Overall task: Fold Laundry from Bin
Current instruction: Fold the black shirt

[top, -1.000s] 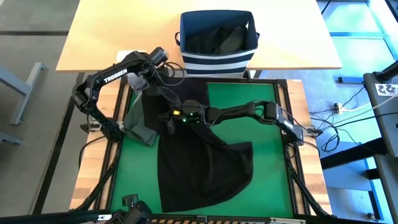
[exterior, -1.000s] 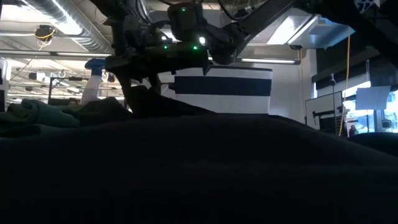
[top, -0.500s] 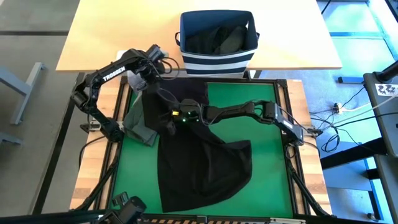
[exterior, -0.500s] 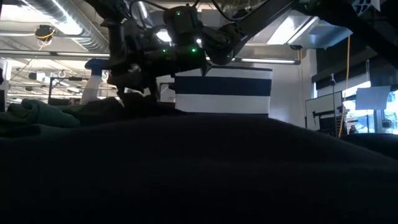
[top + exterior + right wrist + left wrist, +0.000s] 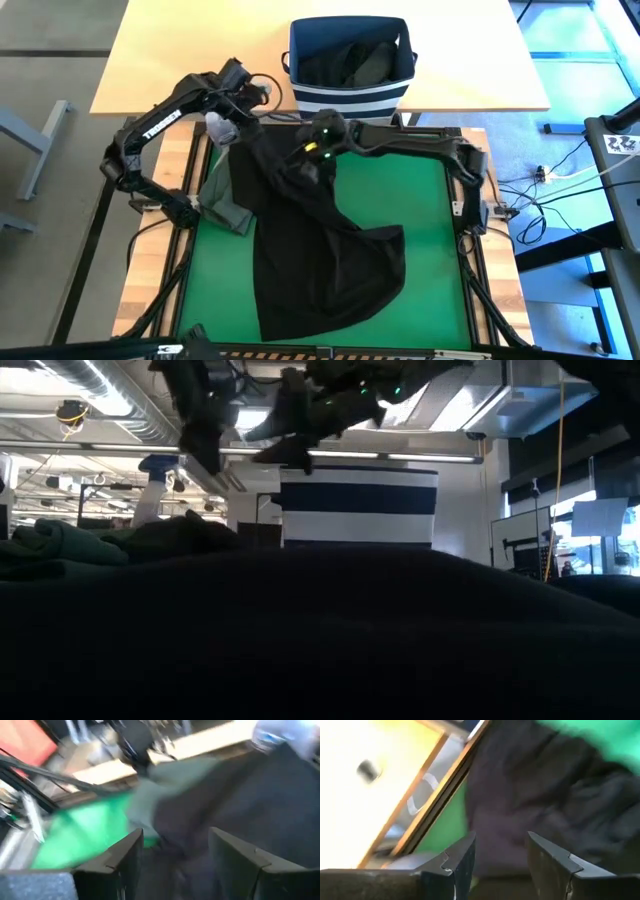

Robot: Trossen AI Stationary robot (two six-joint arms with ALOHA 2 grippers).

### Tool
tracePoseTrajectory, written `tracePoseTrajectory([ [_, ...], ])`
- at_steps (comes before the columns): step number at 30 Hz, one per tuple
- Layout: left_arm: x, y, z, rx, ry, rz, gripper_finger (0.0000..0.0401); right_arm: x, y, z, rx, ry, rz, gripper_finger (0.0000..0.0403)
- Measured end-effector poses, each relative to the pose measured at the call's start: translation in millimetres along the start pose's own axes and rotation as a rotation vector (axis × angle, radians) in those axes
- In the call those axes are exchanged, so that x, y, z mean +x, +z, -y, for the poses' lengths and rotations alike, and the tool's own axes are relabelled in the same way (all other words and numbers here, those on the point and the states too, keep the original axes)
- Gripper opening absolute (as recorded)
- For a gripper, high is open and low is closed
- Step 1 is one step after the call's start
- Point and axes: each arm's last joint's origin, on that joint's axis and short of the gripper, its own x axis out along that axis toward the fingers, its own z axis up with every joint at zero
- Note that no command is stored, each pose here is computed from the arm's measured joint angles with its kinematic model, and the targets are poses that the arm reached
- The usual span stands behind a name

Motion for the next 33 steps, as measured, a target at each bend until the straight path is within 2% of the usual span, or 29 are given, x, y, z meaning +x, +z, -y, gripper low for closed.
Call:
tracePoseTrajectory([
  [3, -4, 4, 12, -0.019, -0.105, 0.059, 0.0165, -29, 0, 2, -0.022, -0.107, -0.114, 0.0223],
  [6, 0, 10, 28, -0.047, -0.158, 0.07, 0.0165, -65, -12, -2, -0.108, -0.246, -0.364, 0.0223],
  [9, 8, 17, 50, -0.052, -0.156, 0.07, 0.0165, -96, -34, 5, -0.136, -0.425, -0.648, 0.0223],
  [11, 15, 20, 63, -0.058, -0.104, 0.045, 0.0165, -104, -49, 17, -0.088, -0.455, -0.721, 0.0223],
  [15, 36, 24, 80, -0.078, 0.008, -0.012, 0.0165, -107, -78, 37, 0.031, -0.377, -0.721, 0.0223],
  [18, 56, 26, 91, -0.055, 0.012, -0.069, 0.0165, -100, -102, 43, 0.1, -0.324, -0.726, 0.0223],
  [23, 94, 27, 106, -0.029, 0.012, -0.18, 0.0165, -95, -127, 45, 0.123, -0.274, -0.753, 0.0223],
  [28, 128, 22, 110, -0.005, 0.075, -0.309, 0.0165, -91, -136, 46, 0.121, -0.22, -0.734, 0.0223],
  [31, 139, 18, 110, 0.011, 0.135, -0.371, 0.0165, -91, -135, 46, 0.111, -0.211, -0.728, 0.0223],
  [33, 143, 16, 110, 0.018, 0.137, -0.399, 0.0164, -90, -135, 46, 0.11, -0.197, -0.716, 0.0223],
])
